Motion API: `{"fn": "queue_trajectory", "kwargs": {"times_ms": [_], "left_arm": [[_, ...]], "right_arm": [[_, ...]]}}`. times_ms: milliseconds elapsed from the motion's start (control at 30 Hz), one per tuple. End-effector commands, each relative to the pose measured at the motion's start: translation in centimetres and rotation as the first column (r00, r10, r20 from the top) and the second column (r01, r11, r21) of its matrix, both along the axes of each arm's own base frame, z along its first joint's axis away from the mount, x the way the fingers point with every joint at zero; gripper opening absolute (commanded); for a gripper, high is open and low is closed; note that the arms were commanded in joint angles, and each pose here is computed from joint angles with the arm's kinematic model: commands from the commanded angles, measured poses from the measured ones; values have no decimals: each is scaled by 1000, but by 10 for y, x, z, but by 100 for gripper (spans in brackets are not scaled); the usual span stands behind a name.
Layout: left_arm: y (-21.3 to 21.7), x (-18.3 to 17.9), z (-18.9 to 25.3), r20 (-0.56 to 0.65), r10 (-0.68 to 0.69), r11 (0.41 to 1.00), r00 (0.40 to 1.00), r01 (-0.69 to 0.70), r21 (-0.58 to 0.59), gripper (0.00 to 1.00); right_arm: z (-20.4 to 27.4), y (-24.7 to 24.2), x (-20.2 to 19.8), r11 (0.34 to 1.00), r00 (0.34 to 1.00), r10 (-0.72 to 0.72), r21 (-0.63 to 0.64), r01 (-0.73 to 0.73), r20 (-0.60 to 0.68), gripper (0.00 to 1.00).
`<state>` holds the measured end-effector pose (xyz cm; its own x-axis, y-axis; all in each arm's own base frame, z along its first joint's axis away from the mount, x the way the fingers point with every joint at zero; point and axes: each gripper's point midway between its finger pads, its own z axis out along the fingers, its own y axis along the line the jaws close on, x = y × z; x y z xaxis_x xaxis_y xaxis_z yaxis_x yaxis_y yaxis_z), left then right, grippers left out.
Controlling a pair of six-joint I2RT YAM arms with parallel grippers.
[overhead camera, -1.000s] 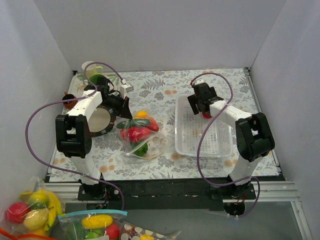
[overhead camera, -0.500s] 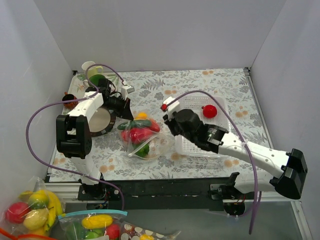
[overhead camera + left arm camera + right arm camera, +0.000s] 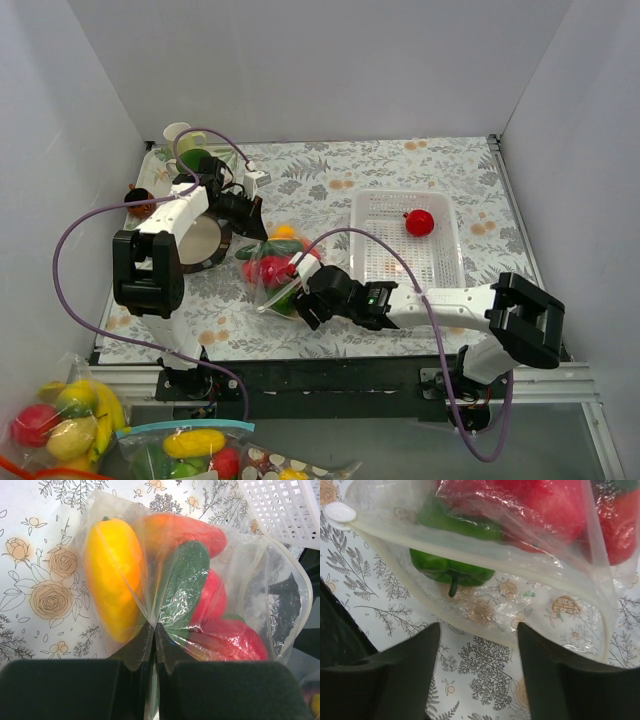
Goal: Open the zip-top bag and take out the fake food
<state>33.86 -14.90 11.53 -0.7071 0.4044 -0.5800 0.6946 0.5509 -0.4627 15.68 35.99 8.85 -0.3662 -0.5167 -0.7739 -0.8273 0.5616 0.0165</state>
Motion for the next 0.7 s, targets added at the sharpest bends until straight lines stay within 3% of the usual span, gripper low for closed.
{"fn": "queue_trajectory", "kwargs": {"times_ms": [0, 67, 167, 467, 667], "left_arm": [[0, 1, 23, 76, 2, 1000, 997, -2, 5, 0], [1, -1, 22, 74, 1, 1000, 997, -1, 6, 0], [1, -2, 24, 82, -5, 1000, 997, 4, 6, 0], [4, -6, 22, 80, 8, 1000, 997, -10, 26, 0], [2, -6, 17, 61, 91, 995, 994, -93, 47, 0]], "right_arm": [[15, 32, 18, 992, 998, -61, 111, 57, 30, 79], [8, 35, 28, 986, 992, -123, 114, 119, 25, 90], [0, 48, 32, 985, 991, -132, 117, 130, 15, 96], [9, 83, 25, 954, 999, -43, 296, 40, 2, 98], [1, 97, 24, 963, 1000, -10, 269, 11, -4, 98]]}}
